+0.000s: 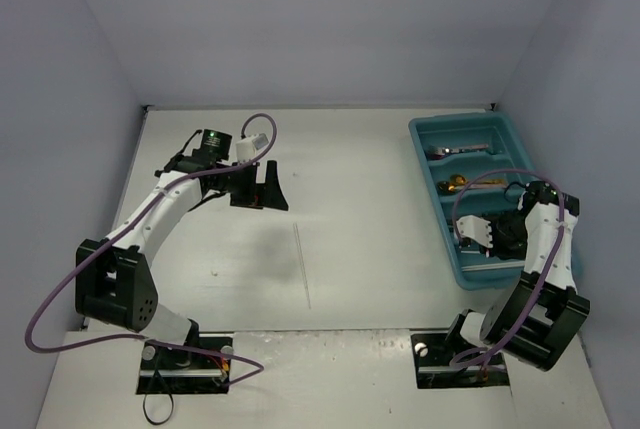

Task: Sort the eating utensils into containers

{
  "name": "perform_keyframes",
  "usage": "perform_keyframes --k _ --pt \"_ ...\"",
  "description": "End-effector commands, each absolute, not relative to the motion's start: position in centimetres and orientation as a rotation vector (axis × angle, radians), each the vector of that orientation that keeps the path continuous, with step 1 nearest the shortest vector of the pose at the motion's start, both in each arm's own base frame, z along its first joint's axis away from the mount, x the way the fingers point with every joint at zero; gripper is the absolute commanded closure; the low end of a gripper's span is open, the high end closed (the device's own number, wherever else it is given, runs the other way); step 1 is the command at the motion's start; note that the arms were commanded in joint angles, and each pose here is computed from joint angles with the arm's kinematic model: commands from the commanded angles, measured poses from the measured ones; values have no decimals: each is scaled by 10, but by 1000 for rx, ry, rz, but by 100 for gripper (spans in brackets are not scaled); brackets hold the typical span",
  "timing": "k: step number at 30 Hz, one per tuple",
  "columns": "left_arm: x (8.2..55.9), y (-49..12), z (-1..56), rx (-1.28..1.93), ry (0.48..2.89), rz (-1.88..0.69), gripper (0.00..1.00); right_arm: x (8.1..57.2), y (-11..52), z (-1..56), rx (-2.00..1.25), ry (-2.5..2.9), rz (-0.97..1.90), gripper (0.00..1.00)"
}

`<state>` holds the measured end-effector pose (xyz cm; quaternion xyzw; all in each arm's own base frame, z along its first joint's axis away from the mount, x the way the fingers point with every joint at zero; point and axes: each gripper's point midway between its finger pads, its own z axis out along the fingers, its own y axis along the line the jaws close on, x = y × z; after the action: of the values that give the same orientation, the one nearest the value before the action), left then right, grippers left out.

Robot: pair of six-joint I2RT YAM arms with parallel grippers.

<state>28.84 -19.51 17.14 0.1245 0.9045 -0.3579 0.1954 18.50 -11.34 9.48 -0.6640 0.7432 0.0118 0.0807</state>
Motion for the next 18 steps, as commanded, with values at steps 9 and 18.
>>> perform_keyframes --k 9,18 --pt "292 -192 162 277 2567 -849 10 217 -104 106 -2546 1455 -74 53" --pt "273 -197 135 419 2564 -442 10 286 -74 208 -1994 1487 -261 50"
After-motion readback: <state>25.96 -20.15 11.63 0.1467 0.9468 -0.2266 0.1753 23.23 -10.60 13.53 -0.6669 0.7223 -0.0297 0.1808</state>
